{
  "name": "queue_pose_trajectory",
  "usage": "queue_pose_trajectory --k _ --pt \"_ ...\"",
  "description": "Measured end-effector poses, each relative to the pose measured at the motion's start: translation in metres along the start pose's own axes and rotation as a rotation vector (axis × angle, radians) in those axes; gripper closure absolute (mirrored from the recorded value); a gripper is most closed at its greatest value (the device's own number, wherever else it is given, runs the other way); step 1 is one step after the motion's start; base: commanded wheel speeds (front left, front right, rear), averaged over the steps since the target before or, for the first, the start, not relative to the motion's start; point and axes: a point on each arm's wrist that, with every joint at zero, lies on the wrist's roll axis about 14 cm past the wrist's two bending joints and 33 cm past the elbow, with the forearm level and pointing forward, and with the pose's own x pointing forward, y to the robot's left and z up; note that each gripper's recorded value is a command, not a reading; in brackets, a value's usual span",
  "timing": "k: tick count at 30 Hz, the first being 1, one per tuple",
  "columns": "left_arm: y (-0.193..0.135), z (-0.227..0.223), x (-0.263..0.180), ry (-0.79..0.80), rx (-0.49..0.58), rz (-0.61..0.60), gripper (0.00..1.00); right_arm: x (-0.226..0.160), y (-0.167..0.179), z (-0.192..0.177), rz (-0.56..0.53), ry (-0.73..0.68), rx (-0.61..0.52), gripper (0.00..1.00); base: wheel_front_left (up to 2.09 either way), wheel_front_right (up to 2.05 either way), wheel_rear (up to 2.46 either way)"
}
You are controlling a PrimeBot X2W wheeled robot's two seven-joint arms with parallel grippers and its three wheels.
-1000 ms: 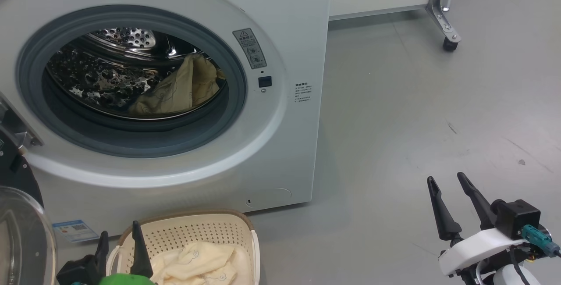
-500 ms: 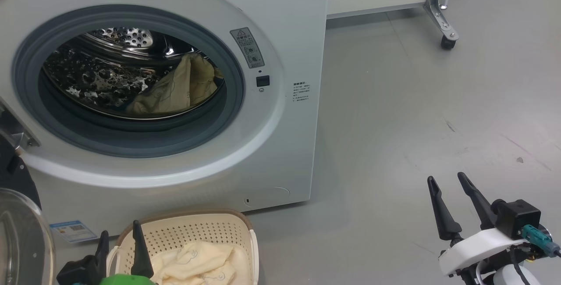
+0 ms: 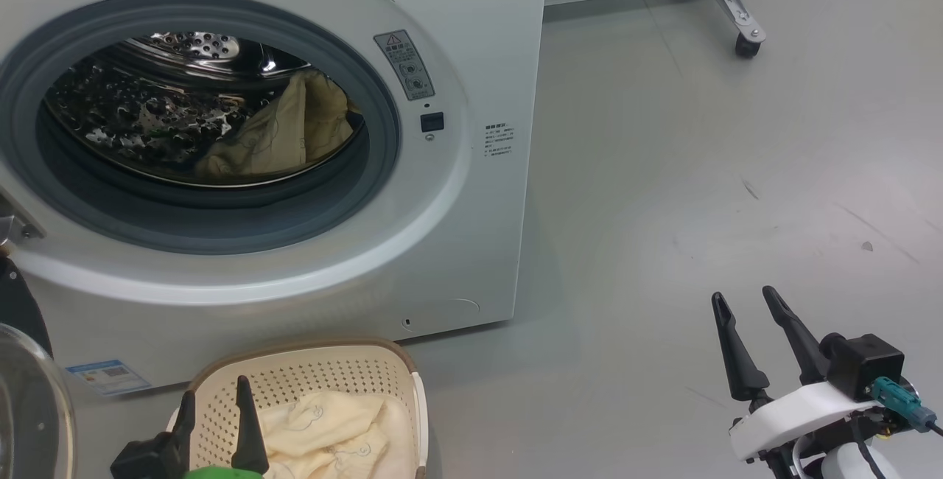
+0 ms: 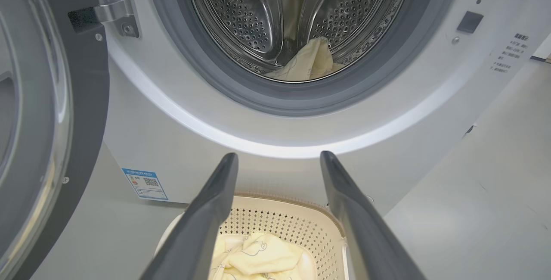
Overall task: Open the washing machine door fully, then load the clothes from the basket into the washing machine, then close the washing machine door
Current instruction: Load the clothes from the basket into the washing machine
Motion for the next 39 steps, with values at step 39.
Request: queue_pose_trajectory --k 39 --pt "0.008 -0.11 0.071 0.407 0.135 -0.046 0.0 0.039 -0.039 -0.032 -0.129 0.094 0.022 0.0 0.0 0.0 0.0"
